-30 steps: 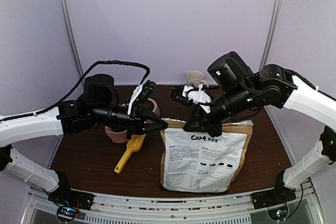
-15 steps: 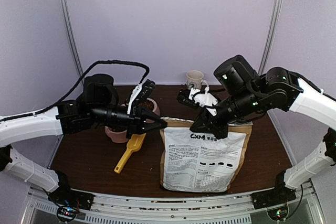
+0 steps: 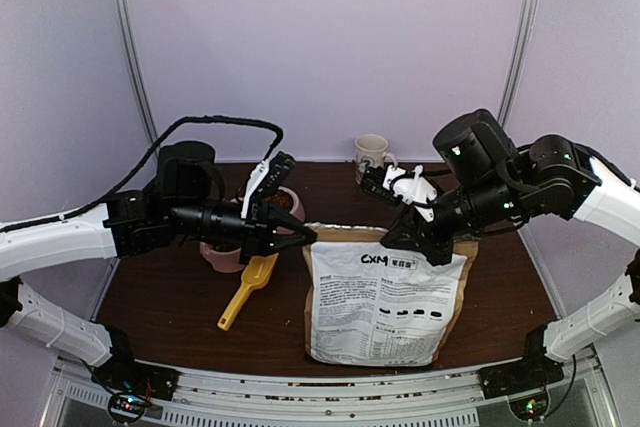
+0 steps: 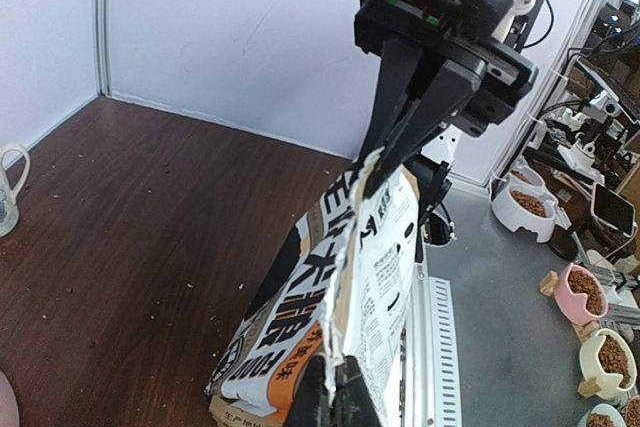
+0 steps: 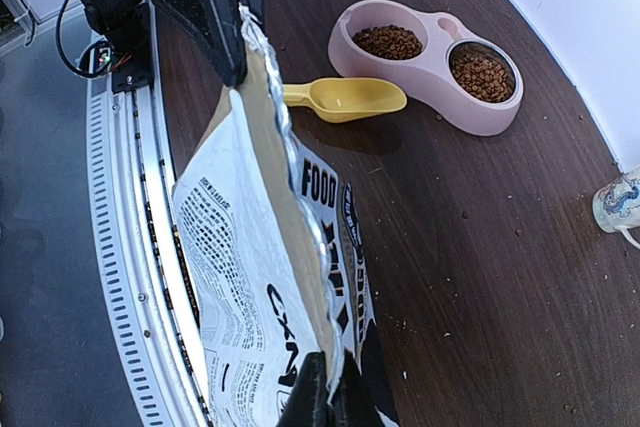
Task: Serve the pet food
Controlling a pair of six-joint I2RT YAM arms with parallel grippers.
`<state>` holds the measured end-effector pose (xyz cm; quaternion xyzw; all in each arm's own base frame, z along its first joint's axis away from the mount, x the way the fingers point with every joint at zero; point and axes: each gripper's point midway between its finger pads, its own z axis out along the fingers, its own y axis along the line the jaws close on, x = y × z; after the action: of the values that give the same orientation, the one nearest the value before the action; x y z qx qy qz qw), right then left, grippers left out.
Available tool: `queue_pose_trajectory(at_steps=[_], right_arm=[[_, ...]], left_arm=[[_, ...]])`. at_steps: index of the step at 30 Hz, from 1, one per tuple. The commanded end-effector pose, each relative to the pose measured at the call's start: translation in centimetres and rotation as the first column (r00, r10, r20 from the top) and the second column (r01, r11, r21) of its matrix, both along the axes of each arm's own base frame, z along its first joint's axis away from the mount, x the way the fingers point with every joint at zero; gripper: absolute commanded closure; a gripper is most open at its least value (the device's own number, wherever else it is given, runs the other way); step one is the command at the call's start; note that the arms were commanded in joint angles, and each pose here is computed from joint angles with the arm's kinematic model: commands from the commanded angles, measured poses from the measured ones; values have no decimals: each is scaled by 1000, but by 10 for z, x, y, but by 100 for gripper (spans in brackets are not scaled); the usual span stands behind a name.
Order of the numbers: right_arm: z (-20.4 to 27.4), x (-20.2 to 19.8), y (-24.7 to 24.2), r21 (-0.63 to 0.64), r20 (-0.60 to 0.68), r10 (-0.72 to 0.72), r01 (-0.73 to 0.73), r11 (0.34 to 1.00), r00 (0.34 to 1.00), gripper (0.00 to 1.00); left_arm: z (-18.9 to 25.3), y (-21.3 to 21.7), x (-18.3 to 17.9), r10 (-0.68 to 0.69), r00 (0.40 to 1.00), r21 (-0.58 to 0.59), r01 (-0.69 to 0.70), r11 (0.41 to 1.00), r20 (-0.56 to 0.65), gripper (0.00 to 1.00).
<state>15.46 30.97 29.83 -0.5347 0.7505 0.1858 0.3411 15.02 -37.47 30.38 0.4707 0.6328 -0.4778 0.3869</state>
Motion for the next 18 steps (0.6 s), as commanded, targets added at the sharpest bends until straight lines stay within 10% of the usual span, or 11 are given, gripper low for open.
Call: queue_pose_trajectory(at_steps=[1,13,18], right_arm=[[-19,9,-47,-157,35,-117,121,980,992,92],[-25,15,-65,-210,81,-162,176,962,983,100],[-30,13,-77,-252,84,-176,191,949,981,89]], left_arm=[[34,10,5,33,997,-73,-28,997,72,100],[36,17,9,55,995,-72,-50,996,80,100],[38,20,11,62,994,-71,-56,996,85,100]])
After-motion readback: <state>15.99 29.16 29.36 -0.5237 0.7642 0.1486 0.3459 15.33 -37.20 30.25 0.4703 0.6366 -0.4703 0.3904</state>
